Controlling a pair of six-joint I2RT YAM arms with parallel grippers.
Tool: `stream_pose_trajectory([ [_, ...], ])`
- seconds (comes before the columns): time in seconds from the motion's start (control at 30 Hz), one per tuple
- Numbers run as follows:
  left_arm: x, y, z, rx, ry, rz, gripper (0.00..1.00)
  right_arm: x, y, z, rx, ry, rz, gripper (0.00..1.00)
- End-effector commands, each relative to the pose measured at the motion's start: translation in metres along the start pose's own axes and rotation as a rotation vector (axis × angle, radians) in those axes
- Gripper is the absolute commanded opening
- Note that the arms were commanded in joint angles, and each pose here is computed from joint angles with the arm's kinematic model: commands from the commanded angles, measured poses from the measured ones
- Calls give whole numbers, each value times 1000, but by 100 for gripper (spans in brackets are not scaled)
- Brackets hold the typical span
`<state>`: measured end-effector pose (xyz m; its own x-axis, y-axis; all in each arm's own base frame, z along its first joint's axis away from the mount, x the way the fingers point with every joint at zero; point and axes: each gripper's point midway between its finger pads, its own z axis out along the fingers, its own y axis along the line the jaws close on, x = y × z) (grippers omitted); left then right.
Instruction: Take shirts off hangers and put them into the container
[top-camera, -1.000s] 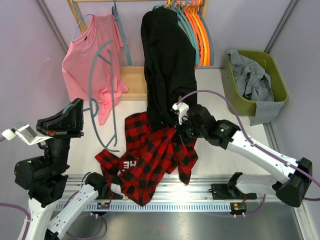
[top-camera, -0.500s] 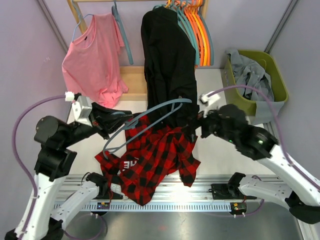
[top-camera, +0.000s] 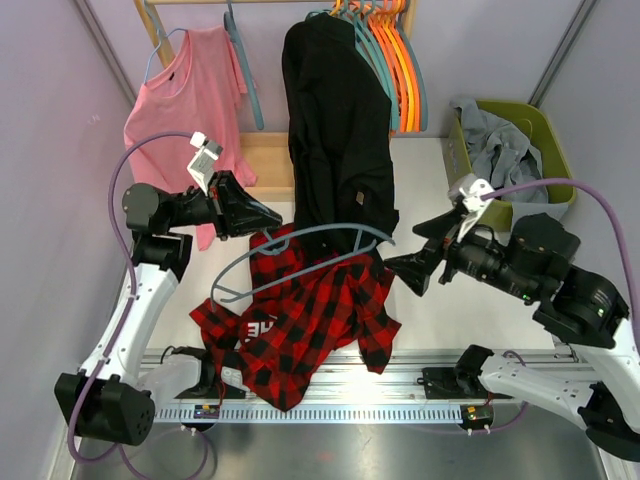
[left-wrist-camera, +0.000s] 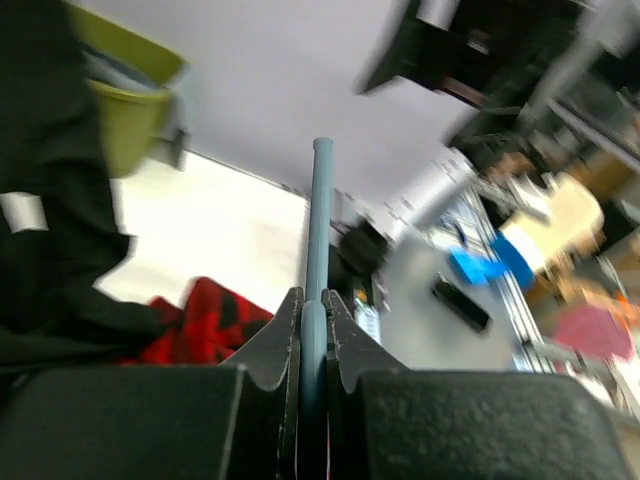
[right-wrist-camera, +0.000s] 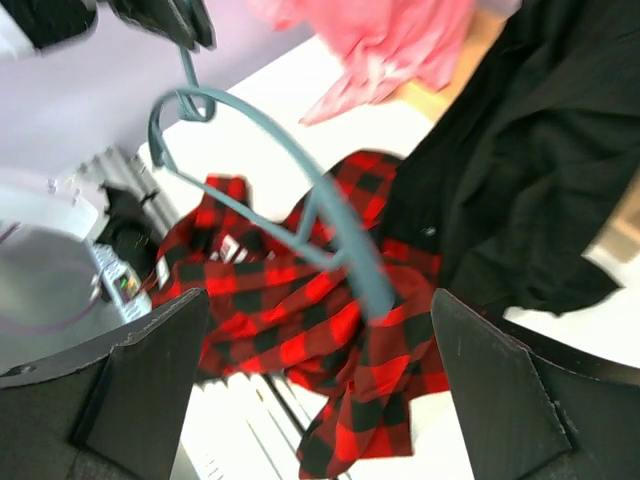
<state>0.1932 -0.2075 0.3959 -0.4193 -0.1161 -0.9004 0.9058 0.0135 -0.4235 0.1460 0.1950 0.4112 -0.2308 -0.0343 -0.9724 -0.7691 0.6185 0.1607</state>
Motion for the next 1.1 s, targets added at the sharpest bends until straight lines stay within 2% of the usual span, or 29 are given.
stream_pose_trajectory([
  [0.0, -3, -62, -2, 164, 113, 222, 0, 16, 21, 13, -140, 82, -25, 99],
  [0.03, 0, -65, -2, 166, 138, 147, 0, 17, 22, 15, -148, 84, -26, 100],
  [0.07, 3, -65, -1, 195, 146, 268, 0, 19, 24, 17, -159, 93, -32, 99],
  [0.1, 20, -68, -5, 210, 190, 105, 0, 19, 25, 18, -165, 95, -32, 99],
  [0.17, 17, -79, -5, 247, 194, 178, 0, 21, 29, 21, -192, 103, -34, 99],
  [0.23, 16, -78, -4, 246, 193, 183, 0, 22, 33, 25, -216, 110, -29, 99],
  [0.27, 19, -76, -4, 238, 198, 133, 0, 23, 34, 27, -226, 117, -24, 99],
  [0.37, 18, -75, -2, 245, 197, 152, 0, 33, 46, 35, -299, 143, 11, 100],
  [0.4, 18, -71, -1, 241, 197, 139, 0, 36, 50, 37, -325, 146, 26, 96],
  [0.43, 18, -71, -1, 246, 200, 134, 0, 33, 55, 44, -353, 132, 38, 93],
  [0.57, 14, -69, 1, 234, 194, 134, 0, 56, 79, 61, -506, 225, 134, 72],
  [0.6, 13, -70, 1, 234, 193, 137, 0, 62, 83, 67, -535, 254, 154, 62],
  [0.7, 11, -72, 1, 234, 192, 143, 0, 68, 85, 72, -554, 277, 176, 46],
  [0.73, 10, -74, 1, 235, 192, 148, 0, 70, 85, 74, -553, 285, 181, 23],
  [0.8, 10, -75, 1, 235, 191, 151, 0, 70, 82, 74, -534, 281, 174, 0],
  [0.93, 7, -75, 1, 214, 179, 159, 2, 68, 79, 68, -508, 271, 159, 0],
  [0.97, 5, -74, 2, 200, 171, 163, 25, 67, 77, 67, -499, 267, 155, 0],
  [1.03, -4, -67, 6, 125, 130, 172, 63, 67, 76, 65, -488, 266, 149, 0],
  [1.07, -8, -65, 6, 72, 113, 169, 96, 66, 74, 65, -476, 260, 143, 0],
])
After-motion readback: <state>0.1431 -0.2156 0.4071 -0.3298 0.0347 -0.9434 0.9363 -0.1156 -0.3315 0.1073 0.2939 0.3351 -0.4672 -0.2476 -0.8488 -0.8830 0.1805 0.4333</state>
